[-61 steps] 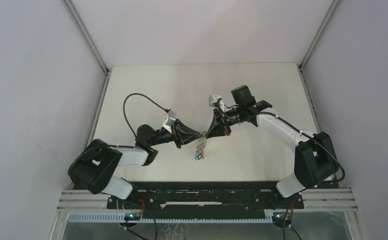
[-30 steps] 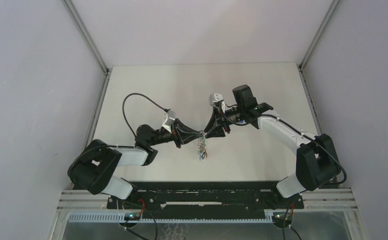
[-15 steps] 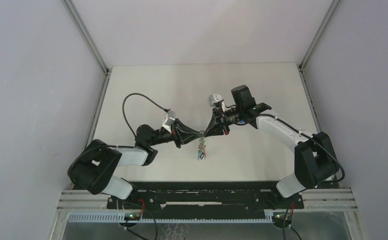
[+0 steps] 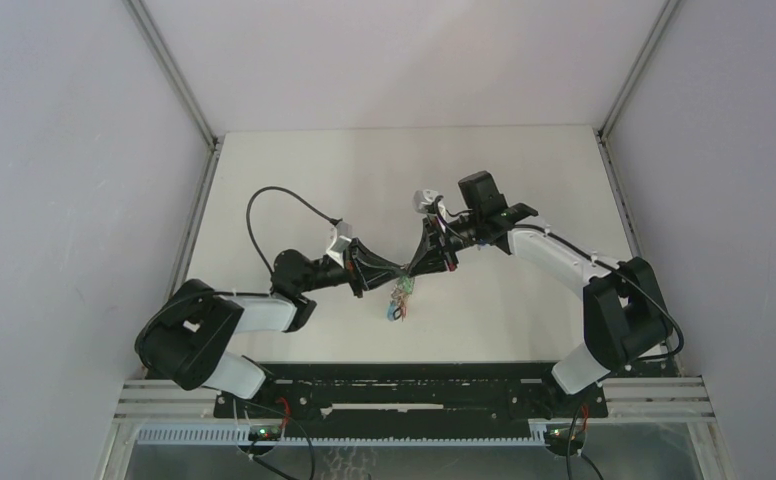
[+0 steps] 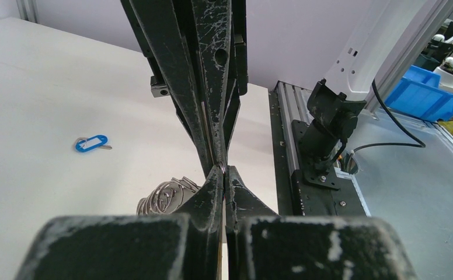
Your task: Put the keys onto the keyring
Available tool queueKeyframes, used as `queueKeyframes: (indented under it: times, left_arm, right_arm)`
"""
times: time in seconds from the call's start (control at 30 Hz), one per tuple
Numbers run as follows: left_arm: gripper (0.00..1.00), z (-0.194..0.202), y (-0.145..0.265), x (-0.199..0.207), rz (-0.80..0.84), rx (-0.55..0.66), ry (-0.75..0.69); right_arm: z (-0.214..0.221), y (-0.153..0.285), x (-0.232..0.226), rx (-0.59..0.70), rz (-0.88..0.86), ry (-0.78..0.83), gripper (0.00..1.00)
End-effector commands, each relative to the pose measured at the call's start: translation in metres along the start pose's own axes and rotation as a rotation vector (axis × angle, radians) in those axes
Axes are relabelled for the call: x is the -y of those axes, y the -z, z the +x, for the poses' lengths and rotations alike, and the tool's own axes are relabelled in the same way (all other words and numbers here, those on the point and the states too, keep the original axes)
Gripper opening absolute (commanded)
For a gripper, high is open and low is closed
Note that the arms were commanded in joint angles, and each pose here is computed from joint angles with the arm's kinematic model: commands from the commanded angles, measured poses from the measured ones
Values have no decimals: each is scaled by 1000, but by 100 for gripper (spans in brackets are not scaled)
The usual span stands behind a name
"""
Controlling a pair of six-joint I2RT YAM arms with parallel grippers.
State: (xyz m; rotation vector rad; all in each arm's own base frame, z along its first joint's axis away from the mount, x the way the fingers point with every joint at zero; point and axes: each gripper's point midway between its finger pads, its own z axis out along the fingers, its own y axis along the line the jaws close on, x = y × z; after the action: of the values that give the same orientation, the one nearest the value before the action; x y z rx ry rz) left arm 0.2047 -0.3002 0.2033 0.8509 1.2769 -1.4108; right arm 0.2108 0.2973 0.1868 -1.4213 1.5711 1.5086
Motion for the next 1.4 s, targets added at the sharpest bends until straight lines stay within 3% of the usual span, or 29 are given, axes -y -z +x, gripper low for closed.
queueKeyframes:
  times: [0.0, 0.5, 0.67, 0.9, 1.23, 1.3, 1.37]
  left_arm:
    - [0, -42, -11, 22, 78, 104, -135]
    - [0, -43, -14, 32, 113, 102, -155]
    - [0, -34, -8, 17, 64, 88, -132]
    - [0, -35, 5, -5, -32, 104, -108]
    - [0, -27, 27, -32, -171, 57, -37]
    - [0, -21, 32, -41, -238, 17, -33]
    - [0, -15, 38, -50, -309, -42, -34]
  right_arm:
    - [-13, -4, 6, -2, 19, 32, 0]
    - [-15, -7, 15, -23, 60, -30, 0]
    - [-8, 15, 24, -68, 232, -31, 15]
    - [-6, 55, 39, -73, 548, -66, 45]
    - [3, 110, 38, 76, 839, -210, 66]
    - [5, 121, 36, 130, 893, -210, 96]
    - [9, 130, 32, 163, 933, -209, 100]
